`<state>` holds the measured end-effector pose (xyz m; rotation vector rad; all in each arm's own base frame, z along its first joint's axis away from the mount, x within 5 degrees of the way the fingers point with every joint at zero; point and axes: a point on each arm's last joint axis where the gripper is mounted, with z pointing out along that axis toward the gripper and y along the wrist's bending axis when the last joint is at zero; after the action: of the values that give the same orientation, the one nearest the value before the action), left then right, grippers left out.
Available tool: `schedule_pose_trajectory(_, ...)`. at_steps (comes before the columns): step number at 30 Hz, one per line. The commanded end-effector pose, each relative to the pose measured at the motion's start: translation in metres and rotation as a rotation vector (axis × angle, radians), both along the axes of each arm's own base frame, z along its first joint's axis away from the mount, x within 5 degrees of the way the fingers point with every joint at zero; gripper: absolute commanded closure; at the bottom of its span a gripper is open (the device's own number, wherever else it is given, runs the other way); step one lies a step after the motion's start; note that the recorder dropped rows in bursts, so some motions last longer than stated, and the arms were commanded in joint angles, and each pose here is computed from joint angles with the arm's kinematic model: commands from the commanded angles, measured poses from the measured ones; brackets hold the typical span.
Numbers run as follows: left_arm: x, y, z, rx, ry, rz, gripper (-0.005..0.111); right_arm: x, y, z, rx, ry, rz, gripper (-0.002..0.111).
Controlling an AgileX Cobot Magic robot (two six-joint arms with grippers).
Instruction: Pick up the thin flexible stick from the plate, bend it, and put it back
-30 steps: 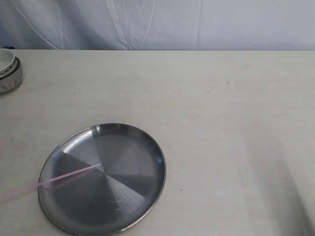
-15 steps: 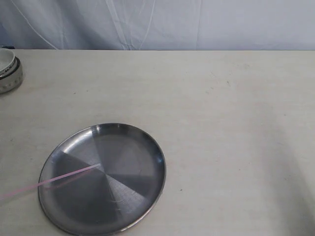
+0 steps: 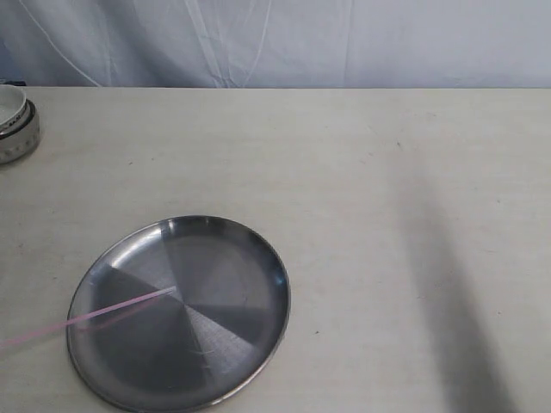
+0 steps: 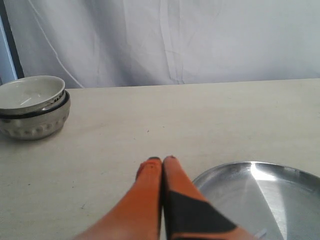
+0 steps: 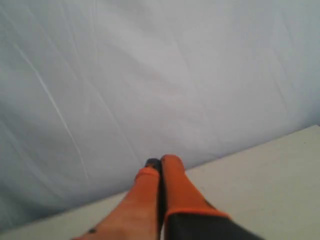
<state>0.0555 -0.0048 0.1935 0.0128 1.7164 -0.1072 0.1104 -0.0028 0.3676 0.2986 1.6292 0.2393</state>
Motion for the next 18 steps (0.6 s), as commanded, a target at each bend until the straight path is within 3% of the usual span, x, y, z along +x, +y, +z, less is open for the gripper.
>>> schedule_pose_trajectory(1, 0.000, 0.000, -0.001, -0.006, -0.001, -0.005, 0.107, 0.064, 0.024, 0.018, -0.302, 0.203, 0.265, 0.109)
schedule_pose_trajectory(7, 0.000, 0.000, -0.001, -0.006, -0.001, -0.005, 0.107, 0.155, 0.083, -0.009, -0.508, 0.440, 0.660, 0.109)
schedule_pose_trajectory(12, 0.000, 0.000, -0.001, -0.006, -0.001, -0.005, 0.107, 0.200, 0.146, -0.050, -0.727, 0.487, 0.932, 0.108)
schedule_pose_trajectory(14, 0.000, 0.000, -0.001, -0.004, -0.001, -0.005, 0.107, 0.207, 0.173, -0.064, -0.797, 0.487, 1.032, 0.102)
schedule_pose_trajectory(18, 0.000, 0.000, -0.001, -0.004, -0.001, -0.005, 0.107, 0.209, 0.223, -0.095, -0.901, 0.495, 1.209, 0.075)
